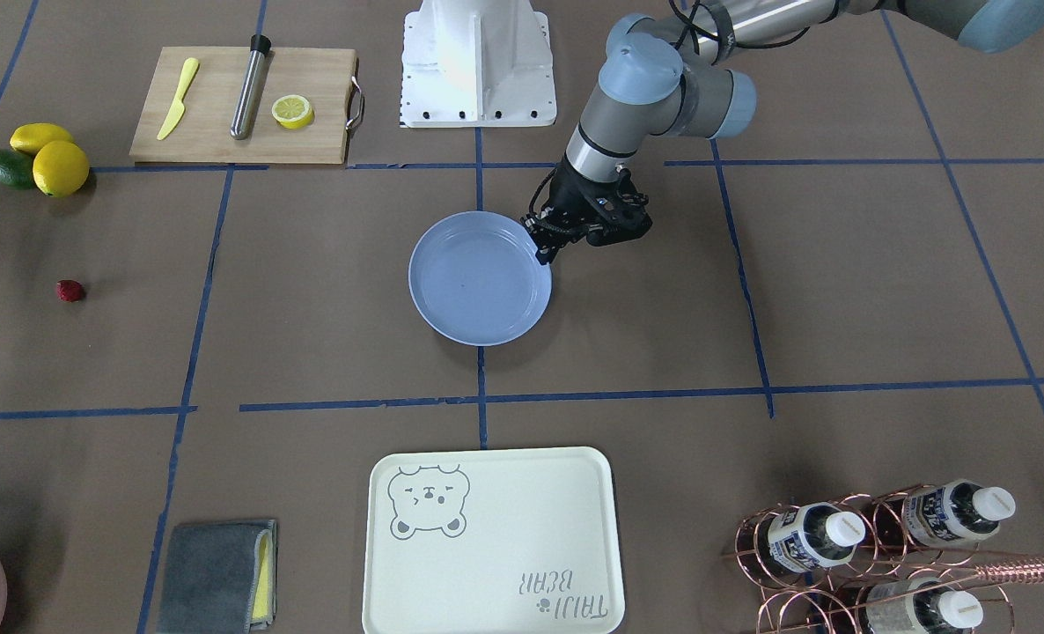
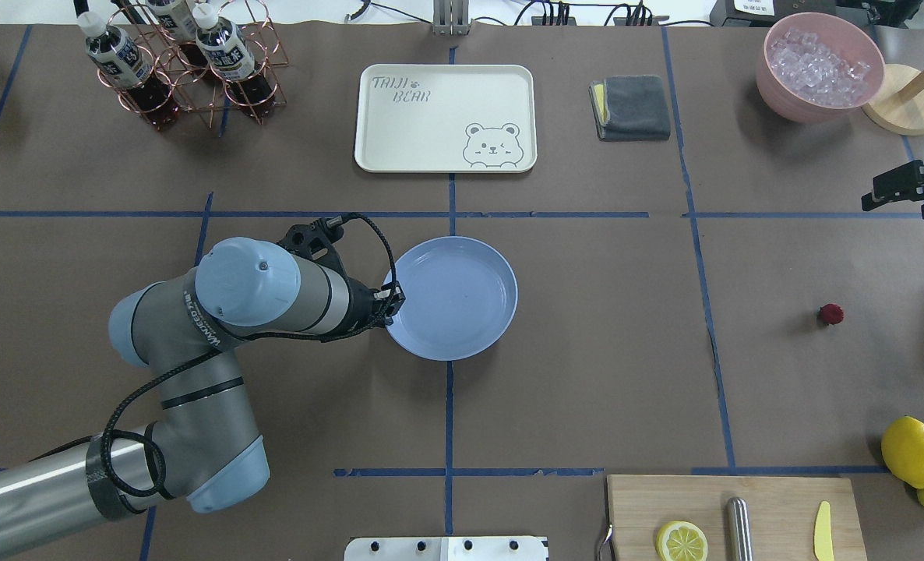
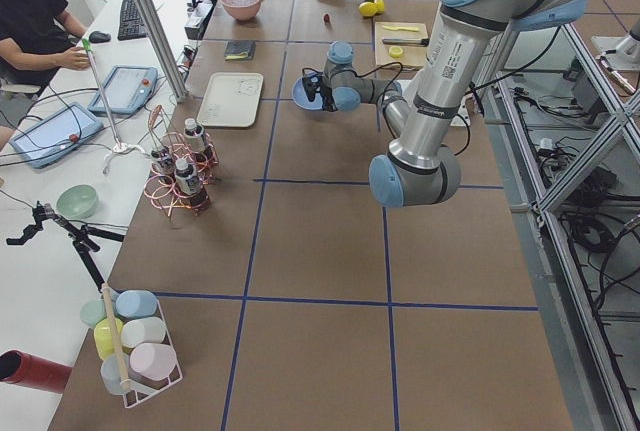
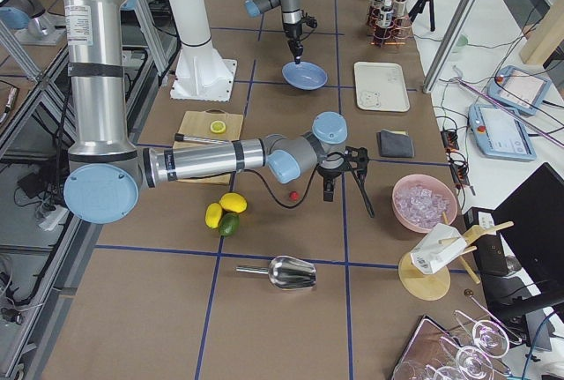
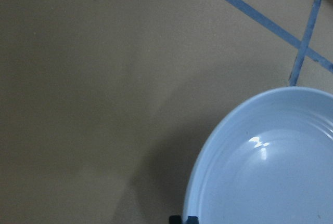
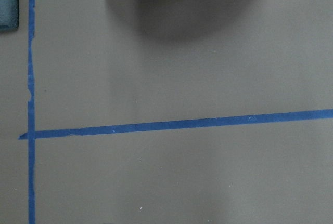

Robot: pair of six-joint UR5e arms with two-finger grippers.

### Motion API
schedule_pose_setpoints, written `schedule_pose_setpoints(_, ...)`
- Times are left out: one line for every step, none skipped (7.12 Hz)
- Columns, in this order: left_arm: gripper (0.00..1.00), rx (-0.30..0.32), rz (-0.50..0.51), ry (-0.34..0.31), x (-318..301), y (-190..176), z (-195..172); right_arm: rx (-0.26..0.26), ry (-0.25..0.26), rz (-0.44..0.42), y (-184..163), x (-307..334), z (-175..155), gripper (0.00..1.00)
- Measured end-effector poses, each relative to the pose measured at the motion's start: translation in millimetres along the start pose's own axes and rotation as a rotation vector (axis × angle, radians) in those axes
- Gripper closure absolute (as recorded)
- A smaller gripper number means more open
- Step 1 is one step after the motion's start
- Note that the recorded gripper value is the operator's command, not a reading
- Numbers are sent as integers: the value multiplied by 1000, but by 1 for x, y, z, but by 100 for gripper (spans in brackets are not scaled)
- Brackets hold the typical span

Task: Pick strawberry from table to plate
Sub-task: 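Slide the blue plate to table center with left gripper while right arm approaches, then release the plate and withdraw the left gripper while the right gripper grasps the strawberry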

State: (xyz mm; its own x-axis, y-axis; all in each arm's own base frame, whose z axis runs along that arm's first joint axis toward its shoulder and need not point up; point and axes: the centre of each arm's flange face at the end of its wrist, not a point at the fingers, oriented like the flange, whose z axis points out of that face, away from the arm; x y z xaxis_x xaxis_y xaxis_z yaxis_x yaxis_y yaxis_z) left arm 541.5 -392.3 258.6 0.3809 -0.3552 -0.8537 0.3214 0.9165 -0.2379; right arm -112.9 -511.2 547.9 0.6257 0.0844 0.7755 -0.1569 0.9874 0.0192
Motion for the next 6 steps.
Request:
schedule_pose_setpoints(0, 4, 7, 4, 2, 0, -4, -3, 1, -3, 1, -3, 2, 0)
schedule_pose_setpoints(0, 9, 13, 25, 7, 1, -15, -4, 11, -13, 4, -10, 8, 0)
schedule_pose_setpoints(0, 11, 16, 44, 12, 0, -28, -3, 29, -22, 8, -19, 17, 0)
schedule_pose_setpoints(0, 10, 12, 48, 16, -8, -44, -4, 51, -27, 15, -28, 29, 0)
schedule_pose_setpoints(0, 10, 15, 43, 20, -19, -62, 3, 68, -38, 27, -32, 43, 0)
schedule_pose_setpoints(0, 18, 29, 36, 22, -31, -80, 20, 72, -47, 47, -31, 59, 0)
